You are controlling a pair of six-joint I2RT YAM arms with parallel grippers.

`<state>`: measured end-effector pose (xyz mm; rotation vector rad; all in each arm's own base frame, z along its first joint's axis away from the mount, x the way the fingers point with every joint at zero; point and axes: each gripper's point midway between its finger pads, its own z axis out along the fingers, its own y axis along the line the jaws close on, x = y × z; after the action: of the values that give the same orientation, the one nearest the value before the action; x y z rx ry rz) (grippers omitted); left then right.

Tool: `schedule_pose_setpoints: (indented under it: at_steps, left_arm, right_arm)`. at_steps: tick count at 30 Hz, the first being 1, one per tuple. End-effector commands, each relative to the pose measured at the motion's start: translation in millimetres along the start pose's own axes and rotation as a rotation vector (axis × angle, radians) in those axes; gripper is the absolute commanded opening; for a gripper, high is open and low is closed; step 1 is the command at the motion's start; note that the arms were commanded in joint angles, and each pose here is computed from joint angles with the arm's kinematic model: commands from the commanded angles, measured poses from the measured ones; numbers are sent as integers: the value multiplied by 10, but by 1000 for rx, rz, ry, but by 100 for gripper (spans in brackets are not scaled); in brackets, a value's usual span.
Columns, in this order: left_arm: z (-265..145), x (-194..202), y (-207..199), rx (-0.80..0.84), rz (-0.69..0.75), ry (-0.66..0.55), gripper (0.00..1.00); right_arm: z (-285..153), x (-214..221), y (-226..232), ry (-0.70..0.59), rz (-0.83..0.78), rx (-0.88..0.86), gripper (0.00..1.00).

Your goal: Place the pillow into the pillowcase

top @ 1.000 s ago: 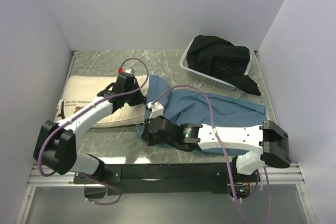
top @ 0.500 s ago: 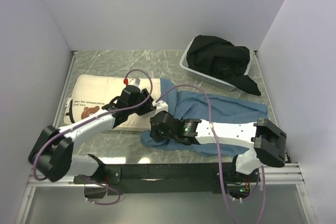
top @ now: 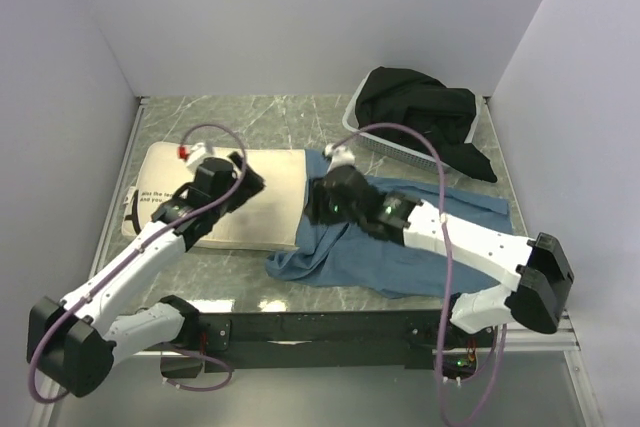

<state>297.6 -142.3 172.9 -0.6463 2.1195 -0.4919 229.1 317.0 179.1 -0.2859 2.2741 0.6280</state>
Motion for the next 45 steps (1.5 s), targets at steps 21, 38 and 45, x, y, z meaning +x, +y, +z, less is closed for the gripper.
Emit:
schedule_pose_setpoints:
  at_steps: [21,38,45]
  left_arm:
    - [573,537,788,-298,129,71,53]
    - [172,1213,743,-134,273,208,1]
    - [-102,1493,366,56,328,274,1]
  right_arm:
    - [1504,-809,-910,122,-26,315,36]
    - [1314,-1190,-690,67,-40,247,0]
    - [1366,-1125,-182,65,-131,219,0]
